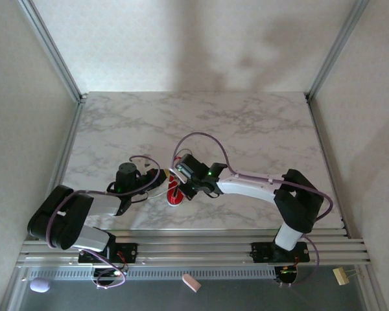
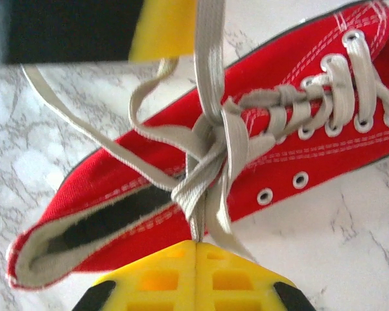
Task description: Tie the shoes
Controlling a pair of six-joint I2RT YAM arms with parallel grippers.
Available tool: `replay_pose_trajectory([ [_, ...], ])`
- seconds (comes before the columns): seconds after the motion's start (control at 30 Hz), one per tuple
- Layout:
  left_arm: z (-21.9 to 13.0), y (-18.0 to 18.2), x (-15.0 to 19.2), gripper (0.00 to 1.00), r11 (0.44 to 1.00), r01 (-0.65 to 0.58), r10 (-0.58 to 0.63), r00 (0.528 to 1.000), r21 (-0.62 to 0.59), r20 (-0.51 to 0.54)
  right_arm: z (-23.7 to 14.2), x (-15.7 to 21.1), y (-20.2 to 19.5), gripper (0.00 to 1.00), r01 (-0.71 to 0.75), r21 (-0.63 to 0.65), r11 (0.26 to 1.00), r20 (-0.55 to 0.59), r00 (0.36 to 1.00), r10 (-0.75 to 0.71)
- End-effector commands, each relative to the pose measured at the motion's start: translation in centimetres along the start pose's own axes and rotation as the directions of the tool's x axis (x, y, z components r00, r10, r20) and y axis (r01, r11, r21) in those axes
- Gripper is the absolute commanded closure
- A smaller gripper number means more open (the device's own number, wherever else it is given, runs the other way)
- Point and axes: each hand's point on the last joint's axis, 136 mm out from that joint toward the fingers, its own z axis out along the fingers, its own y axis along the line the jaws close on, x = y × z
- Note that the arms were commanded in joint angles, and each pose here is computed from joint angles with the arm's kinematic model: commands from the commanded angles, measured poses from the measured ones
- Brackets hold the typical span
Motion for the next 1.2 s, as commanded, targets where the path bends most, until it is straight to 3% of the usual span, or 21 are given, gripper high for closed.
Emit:
replay_pose_trajectory([
  [0.0, -0.5, 0.8, -0.4, 1.0, 0.999, -0.008, 0.009, 1.0, -0.031, 0.03, -1.2, -0.4, 0.7, 1.0, 0.015, -0.041, 0.999, 0.057, 0.998, -0.013],
  [0.63, -2.2, 3.3, -1.9, 1.0, 0.989, 0.042, -0.025, 0.993, -0.145, 0.114, -2.1, 2.7, 0.9, 1.0, 0.024, -0.121, 0.992, 0.061, 0.998, -0.017],
  [1.17, -2.4, 4.6, -2.4, 1.0, 0.979, 0.065, -0.043, 0.992, -0.192, 0.116, -1.8, 5.0, 1.8, 1.0, 0.082, -0.209, 0.975, 0.026, 0.997, -0.079],
])
